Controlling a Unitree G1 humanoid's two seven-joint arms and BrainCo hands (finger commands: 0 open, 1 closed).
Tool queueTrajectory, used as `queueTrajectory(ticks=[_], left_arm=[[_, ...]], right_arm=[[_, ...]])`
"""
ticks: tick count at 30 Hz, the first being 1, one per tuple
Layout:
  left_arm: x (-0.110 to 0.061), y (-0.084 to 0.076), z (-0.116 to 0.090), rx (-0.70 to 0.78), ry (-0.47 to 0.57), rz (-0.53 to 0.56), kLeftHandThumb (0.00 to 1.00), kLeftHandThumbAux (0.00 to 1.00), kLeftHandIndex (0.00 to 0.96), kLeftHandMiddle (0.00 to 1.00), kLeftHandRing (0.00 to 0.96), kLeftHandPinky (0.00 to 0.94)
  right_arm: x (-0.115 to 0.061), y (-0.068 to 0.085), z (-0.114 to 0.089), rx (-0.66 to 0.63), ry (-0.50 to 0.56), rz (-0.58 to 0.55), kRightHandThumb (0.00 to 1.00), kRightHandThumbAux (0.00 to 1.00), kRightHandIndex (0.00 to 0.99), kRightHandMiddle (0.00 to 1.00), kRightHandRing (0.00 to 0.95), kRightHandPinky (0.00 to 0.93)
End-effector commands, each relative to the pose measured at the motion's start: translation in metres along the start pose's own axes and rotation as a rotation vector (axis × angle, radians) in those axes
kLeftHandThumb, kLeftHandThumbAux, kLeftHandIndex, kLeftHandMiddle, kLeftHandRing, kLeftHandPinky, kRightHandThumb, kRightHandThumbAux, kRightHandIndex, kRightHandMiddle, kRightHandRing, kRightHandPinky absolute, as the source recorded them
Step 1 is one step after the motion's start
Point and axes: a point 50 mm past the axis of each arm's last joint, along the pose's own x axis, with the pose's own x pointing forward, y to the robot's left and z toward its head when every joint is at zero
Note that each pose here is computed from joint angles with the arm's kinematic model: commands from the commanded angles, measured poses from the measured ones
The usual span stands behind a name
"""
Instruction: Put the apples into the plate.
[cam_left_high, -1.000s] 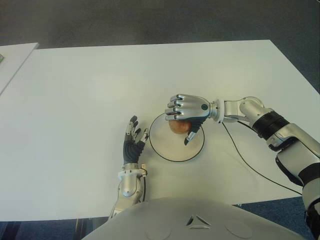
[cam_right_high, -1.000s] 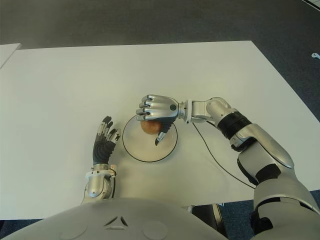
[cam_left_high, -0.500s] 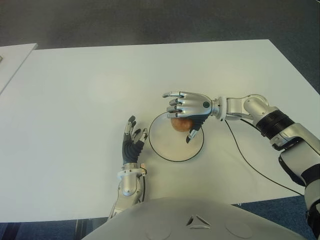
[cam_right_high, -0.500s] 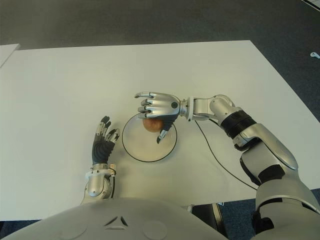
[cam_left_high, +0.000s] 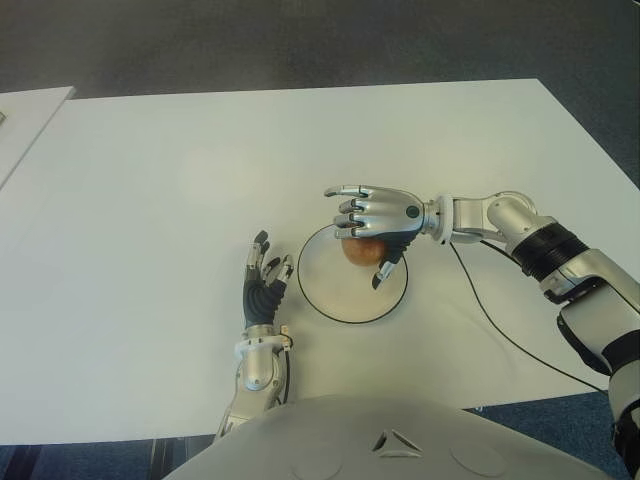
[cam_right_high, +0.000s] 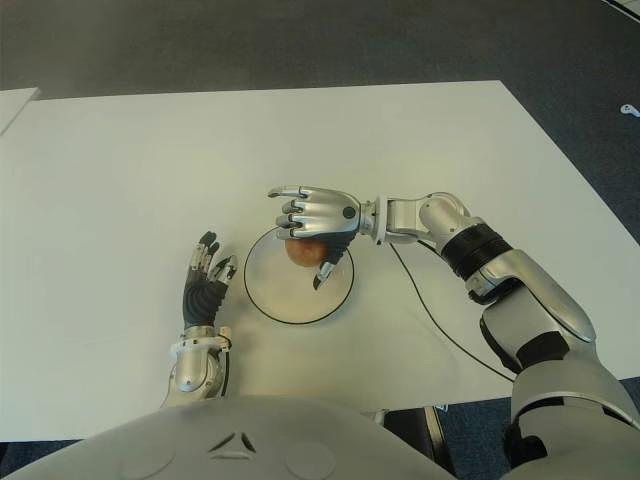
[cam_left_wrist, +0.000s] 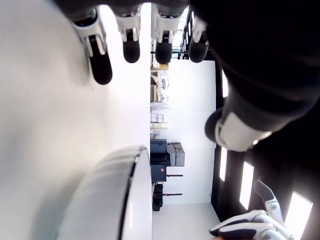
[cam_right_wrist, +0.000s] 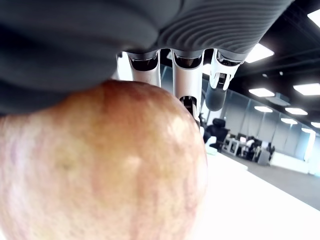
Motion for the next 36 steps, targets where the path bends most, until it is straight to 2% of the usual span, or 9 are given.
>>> queueTrajectory(ticks=[1, 13, 32, 36], left_arm=[[0.0054, -0.0154, 0.0027, -0.084, 0.014, 0.006, 0.000, 0.648, 0.022, 0.003, 0.000, 0.000], [0.0059, -0.0140, 0.0018, -0.074, 0.014, 0.006, 0.000, 0.664, 0.015, 0.000, 0.000, 0.000], [0.0062, -0.0136, 0.0030, -0.082, 0.016, -0.014, 0.000, 0.582, 0.007, 0.000, 0.000, 0.000], [0.0059, -0.0133, 0.0025, -0.066, 0.014, -0.015, 0.000, 0.589, 0.005, 0.000, 0.000, 0.000]], right_arm=[[0.0002, -0.0018, -0.0020, -0.012, 0.017, -0.016, 0.080, 0.281, 0.000, 0.000, 0.000, 0.000], [0.0006, -0.0017, -0.0023, -0.027, 0.024, -0.027, 0.077, 0.287, 0.000, 0.000, 0.000, 0.000], [0.0001, -0.0009, -0.0020, -0.016, 0.032, -0.047, 0.083, 0.300, 0.000, 0.000, 0.000, 0.000], [-0.0001, -0.0010, -0.0020, -0.019, 0.031, -0.047, 0.078, 0.303, 0.000, 0.000, 0.000, 0.000]])
